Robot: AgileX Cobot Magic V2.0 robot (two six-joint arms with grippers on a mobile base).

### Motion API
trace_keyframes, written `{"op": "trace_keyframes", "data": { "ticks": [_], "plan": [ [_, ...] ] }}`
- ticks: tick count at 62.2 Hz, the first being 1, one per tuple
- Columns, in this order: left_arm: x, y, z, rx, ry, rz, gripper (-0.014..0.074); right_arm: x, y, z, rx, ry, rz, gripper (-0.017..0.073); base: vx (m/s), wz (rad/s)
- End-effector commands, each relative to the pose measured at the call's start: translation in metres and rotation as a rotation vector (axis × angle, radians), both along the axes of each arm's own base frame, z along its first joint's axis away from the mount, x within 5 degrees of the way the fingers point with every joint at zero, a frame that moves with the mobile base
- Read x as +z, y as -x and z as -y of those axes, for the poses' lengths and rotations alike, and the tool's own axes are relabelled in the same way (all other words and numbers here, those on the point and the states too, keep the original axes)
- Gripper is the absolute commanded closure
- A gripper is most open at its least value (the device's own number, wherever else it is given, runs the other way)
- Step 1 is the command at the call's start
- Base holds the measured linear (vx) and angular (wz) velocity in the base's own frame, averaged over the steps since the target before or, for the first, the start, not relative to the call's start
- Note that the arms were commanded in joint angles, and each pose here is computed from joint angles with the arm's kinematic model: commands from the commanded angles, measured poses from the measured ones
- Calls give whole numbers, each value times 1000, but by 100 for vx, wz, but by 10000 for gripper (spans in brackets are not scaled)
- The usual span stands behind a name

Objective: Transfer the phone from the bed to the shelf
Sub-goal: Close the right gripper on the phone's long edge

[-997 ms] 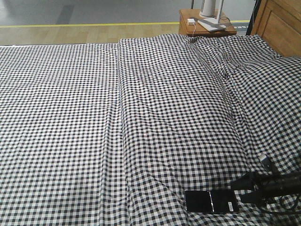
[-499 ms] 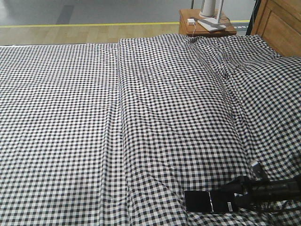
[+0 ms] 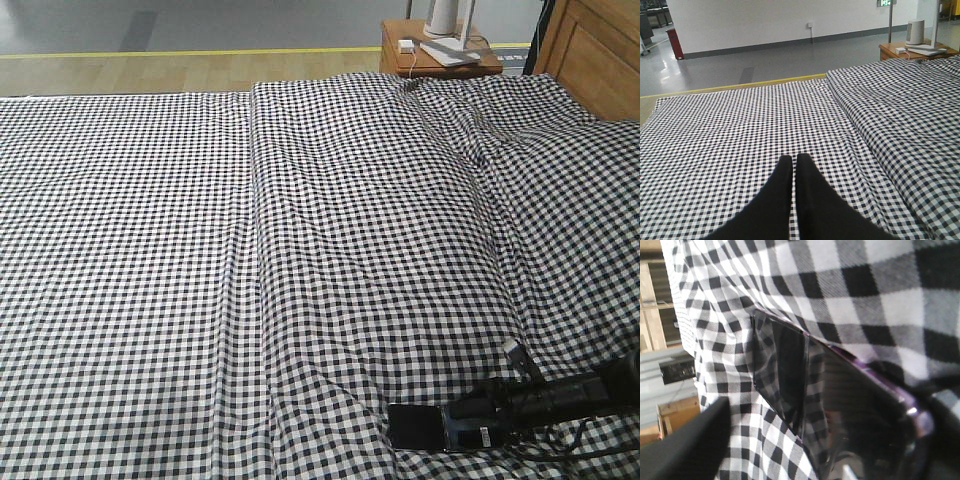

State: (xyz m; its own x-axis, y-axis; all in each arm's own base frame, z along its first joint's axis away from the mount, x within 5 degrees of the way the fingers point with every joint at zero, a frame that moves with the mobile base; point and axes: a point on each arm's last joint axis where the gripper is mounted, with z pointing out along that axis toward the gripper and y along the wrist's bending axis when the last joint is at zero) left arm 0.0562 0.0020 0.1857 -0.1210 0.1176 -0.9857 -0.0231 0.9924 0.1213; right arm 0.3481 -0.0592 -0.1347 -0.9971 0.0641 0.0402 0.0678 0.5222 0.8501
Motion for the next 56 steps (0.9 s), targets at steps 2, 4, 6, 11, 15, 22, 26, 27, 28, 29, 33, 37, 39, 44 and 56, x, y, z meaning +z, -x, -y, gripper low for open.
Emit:
{"op": "trace_keyframes", "data": {
  "ticks": [2,4,6,11,15,22,26,27,28,29,33,37,39,44,56],
  "plan": [
    [15,1,0,-2,11,108,592,31,-10,1,36,-134,43,190,0,0],
    [15,1,0,-2,11,108,592,31,-9,4,30,-133,36,218,0,0],
    [15,1,0,-2,11,108,592,31,-9,4,28,-131,28,265,0,0],
    [15,1,0,-2,11,108,592,31,-8,8,14,-128,-2,378,0,0],
    [15,1,0,-2,11,108,592,33,-7,9,26,-121,-10,482,0,0],
    [15,1,0,-2,11,108,592,40,-10,11,52,-105,5,575,0,0],
    [15,1,0,-2,11,108,592,47,-12,12,58,-97,18,571,0,0],
    [15,1,0,-2,11,108,592,49,-13,12,59,-94,24,571,0,0],
    [15,1,0,-2,11,108,592,51,-14,13,61,-92,30,571,0,0],
    [15,1,0,-2,11,108,592,54,-15,13,62,-90,36,571,0,0],
    [15,1,0,-2,11,108,592,65,-20,16,66,-76,62,568,0,0],
    [15,1,0,-2,11,108,592,74,-24,18,72,-62,81,567,0,0],
    [15,1,0,-2,11,108,592,81,-27,19,77,-53,93,565,0,0],
    [15,1,0,-2,11,108,592,96,-29,19,81,-40,115,564,0,0],
    [15,1,0,-2,11,108,592,129,-25,17,98,-29,171,563,0,0]
  ]
}}
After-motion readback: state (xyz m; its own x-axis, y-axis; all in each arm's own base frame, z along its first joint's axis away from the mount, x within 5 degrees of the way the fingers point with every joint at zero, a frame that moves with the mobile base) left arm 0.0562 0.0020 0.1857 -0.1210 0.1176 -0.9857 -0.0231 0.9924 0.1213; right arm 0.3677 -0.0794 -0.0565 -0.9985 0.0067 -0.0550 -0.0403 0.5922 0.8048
